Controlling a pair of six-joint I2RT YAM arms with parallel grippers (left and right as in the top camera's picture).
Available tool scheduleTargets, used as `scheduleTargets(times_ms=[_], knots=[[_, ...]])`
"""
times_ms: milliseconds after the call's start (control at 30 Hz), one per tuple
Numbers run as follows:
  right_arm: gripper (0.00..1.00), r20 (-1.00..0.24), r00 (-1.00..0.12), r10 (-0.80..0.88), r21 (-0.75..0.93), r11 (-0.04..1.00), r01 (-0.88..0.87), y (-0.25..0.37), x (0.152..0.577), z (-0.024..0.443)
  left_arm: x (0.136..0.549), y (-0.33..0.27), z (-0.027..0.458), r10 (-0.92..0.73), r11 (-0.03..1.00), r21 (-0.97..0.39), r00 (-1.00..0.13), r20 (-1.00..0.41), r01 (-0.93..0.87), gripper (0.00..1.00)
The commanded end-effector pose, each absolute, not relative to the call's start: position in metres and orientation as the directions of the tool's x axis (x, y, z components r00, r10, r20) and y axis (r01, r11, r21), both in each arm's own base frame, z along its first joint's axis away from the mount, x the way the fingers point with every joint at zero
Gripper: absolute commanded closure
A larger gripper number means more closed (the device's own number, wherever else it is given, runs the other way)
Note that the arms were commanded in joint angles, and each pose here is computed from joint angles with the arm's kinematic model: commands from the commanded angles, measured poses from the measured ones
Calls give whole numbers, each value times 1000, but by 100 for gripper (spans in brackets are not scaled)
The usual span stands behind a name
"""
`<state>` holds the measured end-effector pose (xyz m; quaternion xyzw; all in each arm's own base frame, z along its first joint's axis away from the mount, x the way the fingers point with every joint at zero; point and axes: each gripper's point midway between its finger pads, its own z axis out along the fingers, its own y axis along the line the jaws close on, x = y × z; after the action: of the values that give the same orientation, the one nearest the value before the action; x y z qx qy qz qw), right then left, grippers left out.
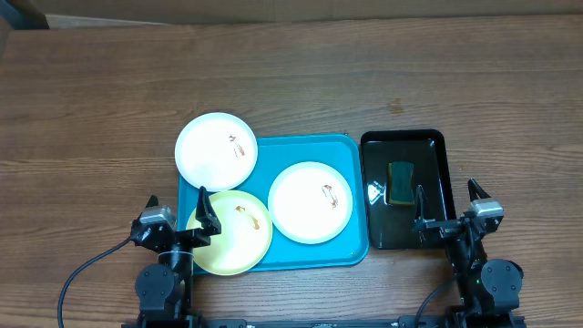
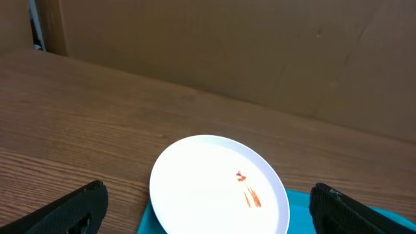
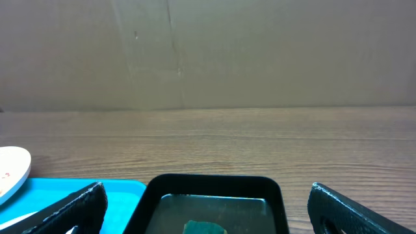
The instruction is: Clean dirty plates on tray and stack at the side
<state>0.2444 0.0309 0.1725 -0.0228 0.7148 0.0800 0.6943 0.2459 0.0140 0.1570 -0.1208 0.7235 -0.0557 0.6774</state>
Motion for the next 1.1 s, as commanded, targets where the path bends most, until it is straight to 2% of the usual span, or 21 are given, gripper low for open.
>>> scheduleTargets(times_ms=[0,1067], knots=[[0,-997,-32,75,78,987,-141,30,245,170,246,15,158,-233,969,-227,-48,-971,-100,0],[0,-995,-33,90,94,985,-144,30,245,171,246,14,158,-259,963,-254,-47,-965,-93,0]])
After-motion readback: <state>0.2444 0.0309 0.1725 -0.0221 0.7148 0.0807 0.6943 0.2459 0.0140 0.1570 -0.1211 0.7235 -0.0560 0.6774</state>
